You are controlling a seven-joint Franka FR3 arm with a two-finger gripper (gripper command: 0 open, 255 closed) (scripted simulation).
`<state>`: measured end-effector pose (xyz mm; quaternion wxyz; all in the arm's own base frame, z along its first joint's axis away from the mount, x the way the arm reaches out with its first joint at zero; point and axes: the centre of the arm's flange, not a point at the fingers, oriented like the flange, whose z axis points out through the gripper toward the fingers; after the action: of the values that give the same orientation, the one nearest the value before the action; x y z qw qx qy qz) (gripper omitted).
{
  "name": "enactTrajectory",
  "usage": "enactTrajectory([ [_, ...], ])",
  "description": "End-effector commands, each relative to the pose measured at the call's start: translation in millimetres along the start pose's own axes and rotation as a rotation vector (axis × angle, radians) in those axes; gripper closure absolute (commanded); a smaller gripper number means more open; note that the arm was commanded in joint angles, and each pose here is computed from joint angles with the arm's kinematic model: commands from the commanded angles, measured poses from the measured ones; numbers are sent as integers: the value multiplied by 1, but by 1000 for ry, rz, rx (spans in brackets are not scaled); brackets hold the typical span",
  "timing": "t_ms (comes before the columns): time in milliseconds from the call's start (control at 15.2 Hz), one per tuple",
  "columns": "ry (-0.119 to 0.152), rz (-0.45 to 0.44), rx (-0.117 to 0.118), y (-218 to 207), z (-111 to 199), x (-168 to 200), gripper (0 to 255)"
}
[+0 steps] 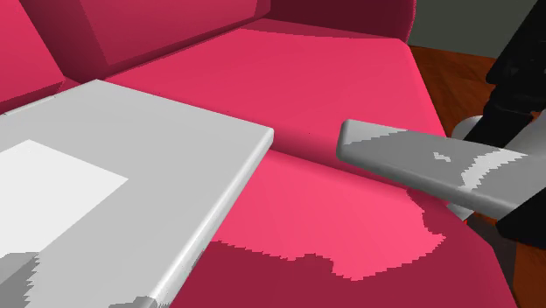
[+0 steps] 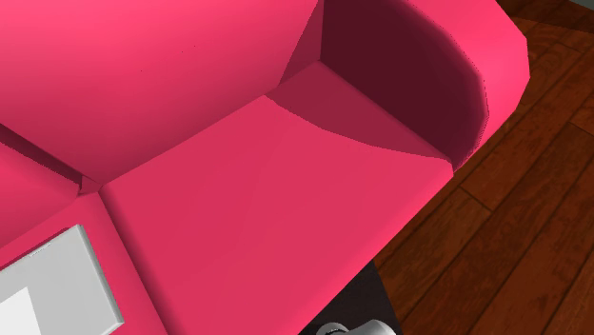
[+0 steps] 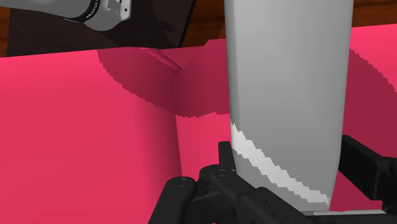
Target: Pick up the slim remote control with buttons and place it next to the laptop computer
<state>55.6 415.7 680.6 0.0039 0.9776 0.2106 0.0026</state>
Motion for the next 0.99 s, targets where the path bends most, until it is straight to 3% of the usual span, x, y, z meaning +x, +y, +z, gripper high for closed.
enactTrajectory([
  [0, 0, 0, 0, -1, 11, -1, 255],
  [462, 0, 0, 0, -1, 51, -1, 255],
  [924, 0, 0, 0, -1, 51, -1, 255],
])
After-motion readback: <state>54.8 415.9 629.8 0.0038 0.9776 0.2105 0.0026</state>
